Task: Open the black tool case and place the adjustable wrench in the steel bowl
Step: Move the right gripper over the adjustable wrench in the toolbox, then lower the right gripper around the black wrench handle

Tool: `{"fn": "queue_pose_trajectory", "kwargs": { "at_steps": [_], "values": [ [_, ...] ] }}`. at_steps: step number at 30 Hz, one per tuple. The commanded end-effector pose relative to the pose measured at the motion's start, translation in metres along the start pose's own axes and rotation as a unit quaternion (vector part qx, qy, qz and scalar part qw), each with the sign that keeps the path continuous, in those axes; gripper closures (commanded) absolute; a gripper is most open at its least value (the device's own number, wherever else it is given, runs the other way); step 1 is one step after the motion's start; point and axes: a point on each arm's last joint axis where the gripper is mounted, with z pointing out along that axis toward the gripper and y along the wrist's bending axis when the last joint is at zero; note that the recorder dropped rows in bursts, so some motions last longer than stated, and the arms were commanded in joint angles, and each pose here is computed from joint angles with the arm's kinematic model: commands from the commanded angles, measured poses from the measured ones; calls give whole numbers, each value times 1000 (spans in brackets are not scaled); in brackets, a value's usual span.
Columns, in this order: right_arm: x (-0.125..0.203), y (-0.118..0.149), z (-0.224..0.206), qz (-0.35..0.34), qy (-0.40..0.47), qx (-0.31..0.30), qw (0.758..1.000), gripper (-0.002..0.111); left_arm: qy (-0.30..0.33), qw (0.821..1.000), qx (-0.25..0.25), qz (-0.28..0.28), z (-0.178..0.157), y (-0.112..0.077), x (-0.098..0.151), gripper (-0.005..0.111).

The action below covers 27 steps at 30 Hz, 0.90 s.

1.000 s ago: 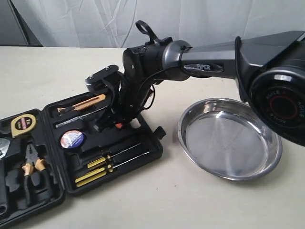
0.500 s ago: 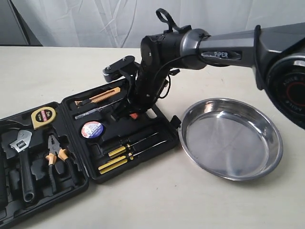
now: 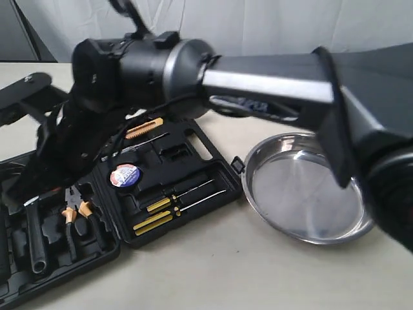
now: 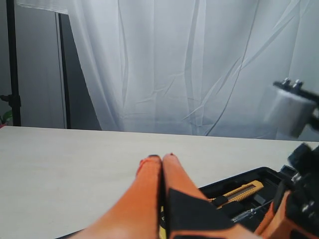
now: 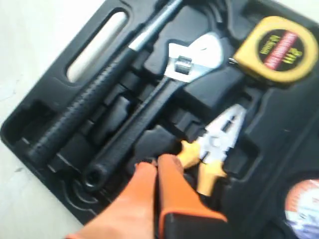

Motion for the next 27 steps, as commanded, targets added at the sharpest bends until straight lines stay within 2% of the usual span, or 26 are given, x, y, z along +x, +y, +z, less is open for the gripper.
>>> {"fn": "queue_pose_trajectory", "kwargs": {
  "at_steps": [1, 4, 6, 8, 11, 12, 18, 27],
  "values": [
    [-9, 15, 38, 9, 12, -17, 1000, 109, -1, 1000, 2, 1, 0, 0, 1, 107],
    [-15, 10, 59, 44, 23, -25, 998, 109, -1, 1000, 2, 1, 0, 0, 1, 107],
    [-19, 10, 65, 42, 21, -28, 999, 108, -1, 1000, 2, 1, 0, 0, 1, 107],
    [-20, 9, 70, 44, 16, -27, 999, 98, -1, 1000, 2, 1, 0, 0, 1, 107],
    [-15, 5, 79, 67, 22, -23, 997, 63, -1, 1000, 2, 1, 0, 0, 1, 107],
    [-13, 4, 82, 74, 27, -21, 997, 59, -1, 1000, 2, 1, 0, 0, 1, 107],
    [-1, -2, 104, 94, 38, -16, 995, 79, -1, 1000, 2, 1, 0, 0, 1, 107],
    [9, -4, 123, 122, 45, -26, 991, 79, -1, 1000, 2, 1, 0, 0, 1, 107]
  ]
}}
